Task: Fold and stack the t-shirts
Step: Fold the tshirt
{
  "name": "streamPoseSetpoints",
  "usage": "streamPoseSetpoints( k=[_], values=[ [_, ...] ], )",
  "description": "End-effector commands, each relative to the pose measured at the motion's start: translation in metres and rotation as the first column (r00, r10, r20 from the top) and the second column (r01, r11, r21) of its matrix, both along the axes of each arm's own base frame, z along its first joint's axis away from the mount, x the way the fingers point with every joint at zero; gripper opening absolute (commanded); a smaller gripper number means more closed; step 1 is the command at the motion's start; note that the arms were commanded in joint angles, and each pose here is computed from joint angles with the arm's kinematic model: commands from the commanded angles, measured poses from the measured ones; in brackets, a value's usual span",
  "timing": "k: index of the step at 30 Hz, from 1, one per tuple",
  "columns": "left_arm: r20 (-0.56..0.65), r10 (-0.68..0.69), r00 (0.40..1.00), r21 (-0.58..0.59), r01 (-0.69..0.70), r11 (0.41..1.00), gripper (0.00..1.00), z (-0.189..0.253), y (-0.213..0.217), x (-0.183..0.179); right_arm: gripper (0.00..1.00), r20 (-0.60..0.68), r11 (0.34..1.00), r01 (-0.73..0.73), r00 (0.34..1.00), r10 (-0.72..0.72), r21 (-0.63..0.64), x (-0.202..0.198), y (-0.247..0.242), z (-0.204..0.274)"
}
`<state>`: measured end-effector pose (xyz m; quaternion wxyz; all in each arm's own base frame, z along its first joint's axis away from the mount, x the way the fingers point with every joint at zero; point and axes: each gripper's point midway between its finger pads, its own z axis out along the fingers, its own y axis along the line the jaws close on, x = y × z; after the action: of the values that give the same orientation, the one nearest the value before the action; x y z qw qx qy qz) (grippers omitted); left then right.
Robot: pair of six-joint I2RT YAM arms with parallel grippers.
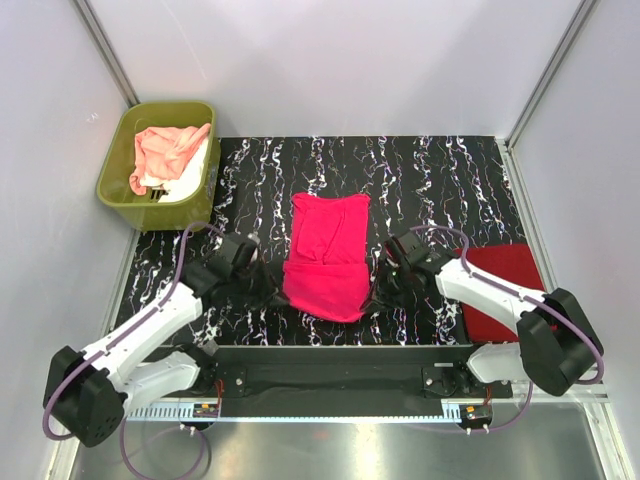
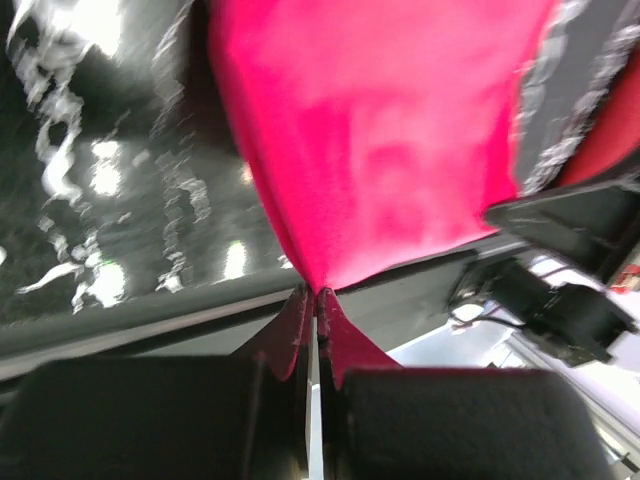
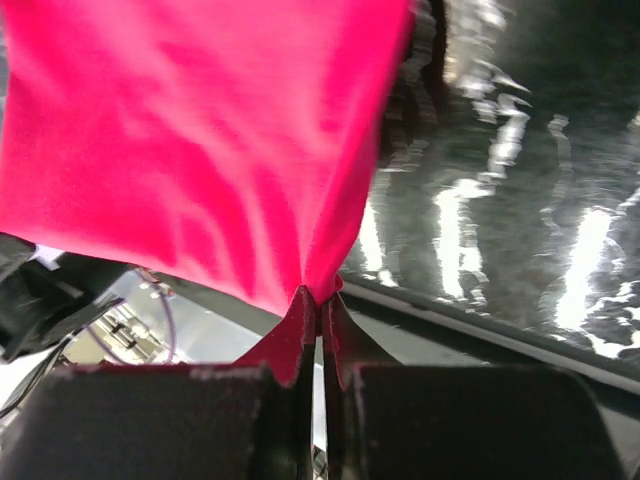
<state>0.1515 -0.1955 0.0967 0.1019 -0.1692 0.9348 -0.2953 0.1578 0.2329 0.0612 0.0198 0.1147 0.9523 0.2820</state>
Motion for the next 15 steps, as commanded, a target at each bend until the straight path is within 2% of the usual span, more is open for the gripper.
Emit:
streamPoseSetpoints(
  k=[1,8,15],
  values=[
    [0.126,-0.033,0.991,0.012,0.032,0.999,0.0,0.039,-0.008,0.028,0.0,0.073,0.999,-0.032,0.997,0.032,0.005,0.013,0.006,0.032],
    [0.177,-0.049,0.983,0.057,0.04,0.998,0.0,0.061,-0.019,0.066,0.0,0.14,1.0,-0.013,0.99,0.009,0.027,0.051,0.01,0.064],
    [0.212,-0.007,0.977,0.035,-0.001,0.999,0.0,0.081,-0.016,0.108,0.0,0.158,0.998,0.003,0.987,-0.012,0.058,0.093,0.002,0.083]
  ],
)
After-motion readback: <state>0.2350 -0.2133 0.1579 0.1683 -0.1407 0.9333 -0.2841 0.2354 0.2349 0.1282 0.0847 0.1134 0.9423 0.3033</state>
